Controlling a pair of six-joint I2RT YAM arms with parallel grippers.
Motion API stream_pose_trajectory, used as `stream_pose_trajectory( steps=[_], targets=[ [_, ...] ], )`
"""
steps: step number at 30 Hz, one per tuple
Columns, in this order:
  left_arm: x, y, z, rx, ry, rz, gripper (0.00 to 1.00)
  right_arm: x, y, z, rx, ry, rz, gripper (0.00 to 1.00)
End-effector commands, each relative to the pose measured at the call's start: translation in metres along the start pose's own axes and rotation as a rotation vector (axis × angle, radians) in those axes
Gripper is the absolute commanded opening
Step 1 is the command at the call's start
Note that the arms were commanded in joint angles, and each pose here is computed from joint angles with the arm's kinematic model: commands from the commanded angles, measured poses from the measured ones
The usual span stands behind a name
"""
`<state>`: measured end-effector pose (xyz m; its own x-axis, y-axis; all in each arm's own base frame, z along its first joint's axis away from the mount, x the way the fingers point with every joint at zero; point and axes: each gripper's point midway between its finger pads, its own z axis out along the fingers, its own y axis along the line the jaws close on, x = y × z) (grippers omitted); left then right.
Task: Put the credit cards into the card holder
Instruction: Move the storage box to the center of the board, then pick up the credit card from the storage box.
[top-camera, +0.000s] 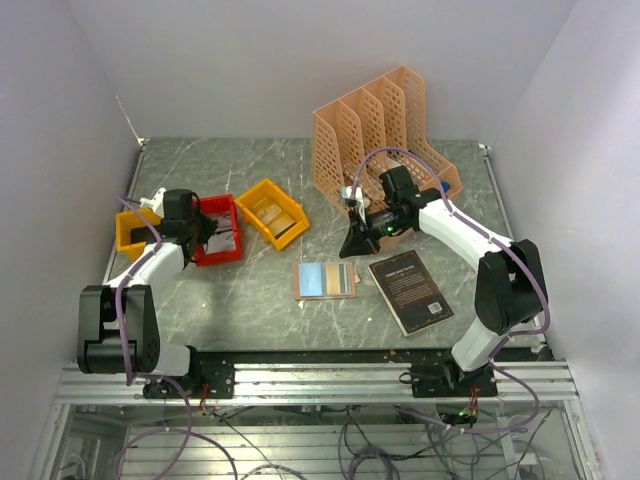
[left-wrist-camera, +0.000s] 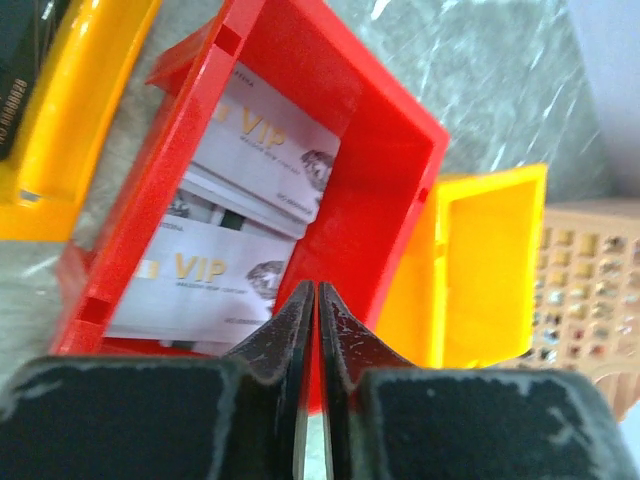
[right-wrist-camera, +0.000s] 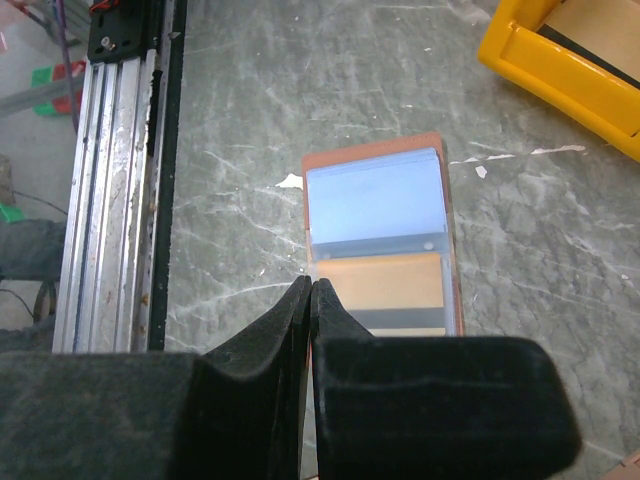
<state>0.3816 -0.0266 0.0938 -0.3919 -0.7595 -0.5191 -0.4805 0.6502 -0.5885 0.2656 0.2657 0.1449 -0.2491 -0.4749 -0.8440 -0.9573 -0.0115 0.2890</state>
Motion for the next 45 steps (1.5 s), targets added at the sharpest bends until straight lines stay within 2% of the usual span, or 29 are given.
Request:
stream_pose_trajectory(
  steps=[1,5,9,13,16,24,36,45],
  targets=[
    [-0.023,-0.02,0.001,0.01,-0.169,-0.216,0.18,-0.005,-0.003,-0.001,-0.007,-0.008,-0.013,0.03],
    [-0.022,-0.011,0.011,-0.078,-0.196,-0.308,0.2,-0.005,-0.002,-0.002,-0.008,-0.008,-0.016,0.03],
    [-0.014,0.002,0.019,-0.199,-0.169,-0.345,0.29,-0.006,-0.002,-0.002,-0.006,-0.008,-0.021,0.03],
    [-0.012,0.007,0.022,-0.229,-0.175,-0.386,0.37,-0.006,-0.001,-0.002,-0.007,-0.006,-0.025,0.03],
    [-0.014,0.009,0.024,-0.249,-0.187,-0.389,0.5,-0.005,-0.002,-0.002,-0.006,-0.006,-0.023,0.03],
    [-0.006,0.013,0.044,-0.283,-0.191,-0.474,0.52,-0.004,-0.003,-0.002,-0.006,-0.002,-0.019,0.03],
    [-0.01,0.011,0.061,-0.308,-0.242,-0.462,0.52,-0.004,-0.003,-0.002,-0.009,0.001,-0.024,0.03],
    [-0.003,0.012,0.07,-0.312,-0.236,-0.461,0.52,-0.002,-0.004,-0.001,-0.011,0.005,-0.02,0.03]
  ],
)
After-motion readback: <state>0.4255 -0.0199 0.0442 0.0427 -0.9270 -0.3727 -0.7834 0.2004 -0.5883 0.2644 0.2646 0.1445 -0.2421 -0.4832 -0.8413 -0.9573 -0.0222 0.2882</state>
